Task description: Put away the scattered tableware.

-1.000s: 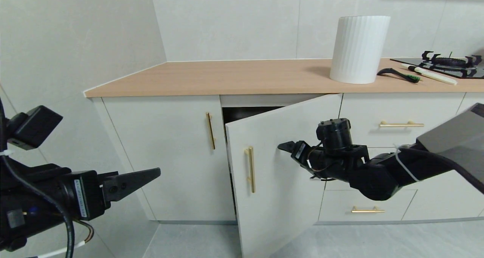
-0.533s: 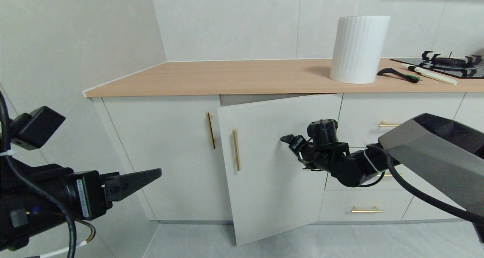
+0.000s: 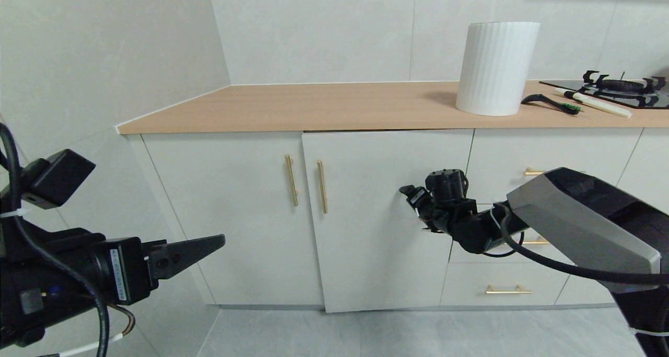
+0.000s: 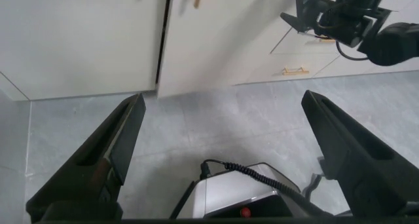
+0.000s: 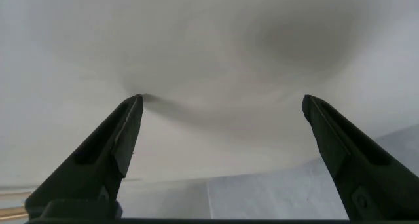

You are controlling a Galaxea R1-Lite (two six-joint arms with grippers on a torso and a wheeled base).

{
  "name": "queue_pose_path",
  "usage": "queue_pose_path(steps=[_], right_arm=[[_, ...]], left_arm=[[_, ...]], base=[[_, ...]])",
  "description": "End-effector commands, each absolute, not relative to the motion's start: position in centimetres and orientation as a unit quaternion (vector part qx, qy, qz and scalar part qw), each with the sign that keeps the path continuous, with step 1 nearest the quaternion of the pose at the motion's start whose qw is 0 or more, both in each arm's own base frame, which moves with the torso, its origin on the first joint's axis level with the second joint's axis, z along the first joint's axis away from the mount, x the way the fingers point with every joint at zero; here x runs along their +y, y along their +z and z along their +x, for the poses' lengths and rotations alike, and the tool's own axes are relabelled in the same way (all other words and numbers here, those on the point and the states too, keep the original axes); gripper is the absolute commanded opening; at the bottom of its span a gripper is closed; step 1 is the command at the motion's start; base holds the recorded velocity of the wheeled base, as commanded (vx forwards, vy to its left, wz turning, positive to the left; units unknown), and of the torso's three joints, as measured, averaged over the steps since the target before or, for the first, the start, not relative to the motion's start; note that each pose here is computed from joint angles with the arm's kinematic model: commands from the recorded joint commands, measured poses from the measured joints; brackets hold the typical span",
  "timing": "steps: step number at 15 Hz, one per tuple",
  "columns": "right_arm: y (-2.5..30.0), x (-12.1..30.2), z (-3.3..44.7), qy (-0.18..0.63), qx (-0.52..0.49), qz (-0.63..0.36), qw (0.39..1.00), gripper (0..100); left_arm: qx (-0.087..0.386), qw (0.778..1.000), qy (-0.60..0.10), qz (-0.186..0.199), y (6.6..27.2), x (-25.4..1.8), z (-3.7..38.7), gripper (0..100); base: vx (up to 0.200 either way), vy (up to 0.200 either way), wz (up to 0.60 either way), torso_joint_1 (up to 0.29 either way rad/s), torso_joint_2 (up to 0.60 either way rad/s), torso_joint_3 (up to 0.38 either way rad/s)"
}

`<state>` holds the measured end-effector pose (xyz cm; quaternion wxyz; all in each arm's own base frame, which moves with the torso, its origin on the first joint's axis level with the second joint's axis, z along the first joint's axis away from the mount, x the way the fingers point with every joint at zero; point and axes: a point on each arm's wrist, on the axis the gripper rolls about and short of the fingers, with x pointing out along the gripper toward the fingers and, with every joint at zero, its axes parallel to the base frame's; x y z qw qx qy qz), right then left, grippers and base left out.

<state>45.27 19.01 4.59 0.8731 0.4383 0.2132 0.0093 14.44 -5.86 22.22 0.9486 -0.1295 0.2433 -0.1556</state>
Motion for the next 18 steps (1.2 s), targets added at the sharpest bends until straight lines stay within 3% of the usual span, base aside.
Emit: queue_pose_path(steps=[1,13,17,18], right_arm=[[4.0,19.0,45.5,0.007,0.215,0.438,0.873,100],[4.0,18.0,46.3,-0.017,0.199,0.438,0.877,100],[10.0,18.0,42.0,0.033,0.198,0.444,0.873,100],[13.6,17.2,39.5,0.068,0.191,0.452,0.869,100]], left_arm=[[0.244,0.949,-0.155,-0.130,22.2,-5.9,14.5,100],[0.242,0.949,-0.156,-0.130,22.2,-5.9,14.4,100],[0.236,0.950,-0.157,-0.131,22.4,-5.8,14.3,100],[0.230,0.951,-0.159,-0.132,22.7,-5.7,14.0,100]], base=[[0.000,0.000,0.00,0.000,0.00,0.000],[0.000,0.000,0.00,0.000,0.00,0.000],[0.000,0.000,0.00,0.000,0.00,0.000],[0.000,0.000,0.00,0.000,0.00,0.000]])
